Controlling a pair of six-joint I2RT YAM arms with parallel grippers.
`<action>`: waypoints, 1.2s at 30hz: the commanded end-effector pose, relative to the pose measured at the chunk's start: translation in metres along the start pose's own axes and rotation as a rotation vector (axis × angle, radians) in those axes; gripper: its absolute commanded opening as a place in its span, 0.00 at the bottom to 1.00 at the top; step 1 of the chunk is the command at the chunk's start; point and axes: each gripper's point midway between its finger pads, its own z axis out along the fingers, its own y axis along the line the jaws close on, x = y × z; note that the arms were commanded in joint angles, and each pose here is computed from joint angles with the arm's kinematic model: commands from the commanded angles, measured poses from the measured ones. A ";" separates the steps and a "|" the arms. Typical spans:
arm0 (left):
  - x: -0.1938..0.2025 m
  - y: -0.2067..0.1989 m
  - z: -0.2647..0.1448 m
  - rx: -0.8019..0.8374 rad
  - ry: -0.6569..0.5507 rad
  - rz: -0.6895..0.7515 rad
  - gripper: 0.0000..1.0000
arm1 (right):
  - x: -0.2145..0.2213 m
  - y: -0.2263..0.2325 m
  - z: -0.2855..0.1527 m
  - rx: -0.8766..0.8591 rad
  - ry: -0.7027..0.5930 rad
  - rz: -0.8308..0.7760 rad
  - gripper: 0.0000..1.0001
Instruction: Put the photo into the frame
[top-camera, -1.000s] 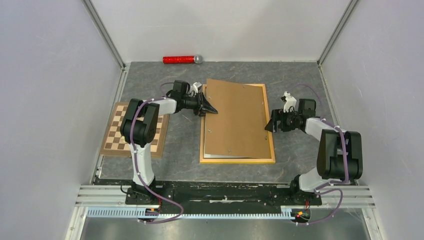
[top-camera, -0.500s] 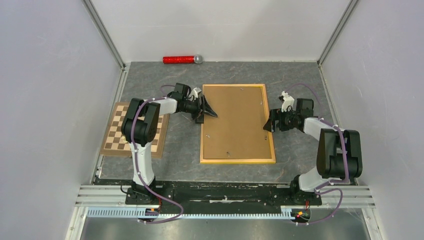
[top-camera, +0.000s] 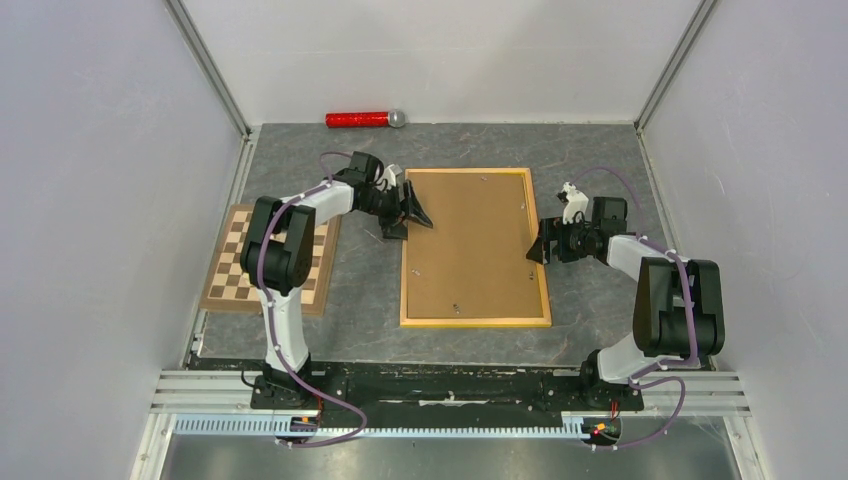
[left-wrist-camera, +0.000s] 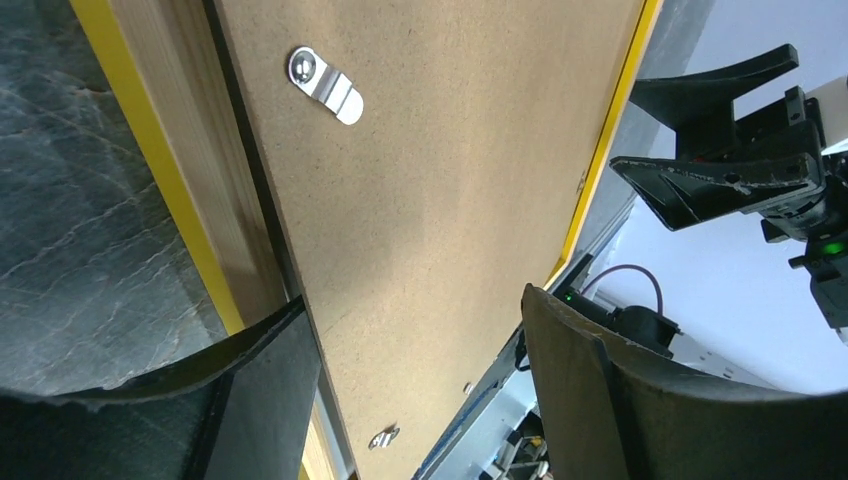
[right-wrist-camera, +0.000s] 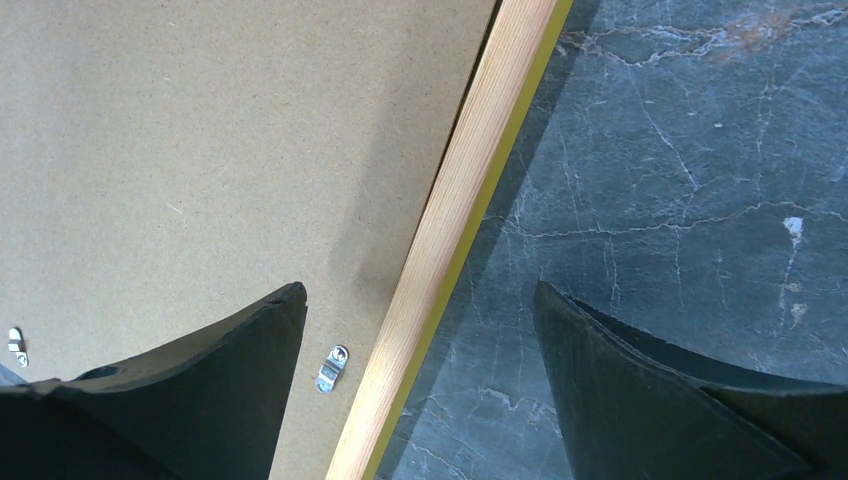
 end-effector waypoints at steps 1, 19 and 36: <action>-0.009 -0.017 -0.010 -0.021 -0.025 0.103 0.78 | 0.001 -0.003 0.003 0.014 0.013 -0.006 0.87; -0.013 -0.009 -0.001 -0.200 -0.037 0.194 0.79 | 0.001 -0.001 0.002 0.005 0.014 -0.005 0.87; -0.013 -0.017 0.003 -0.295 -0.034 0.343 0.79 | 0.004 -0.002 0.004 0.008 0.024 -0.005 0.87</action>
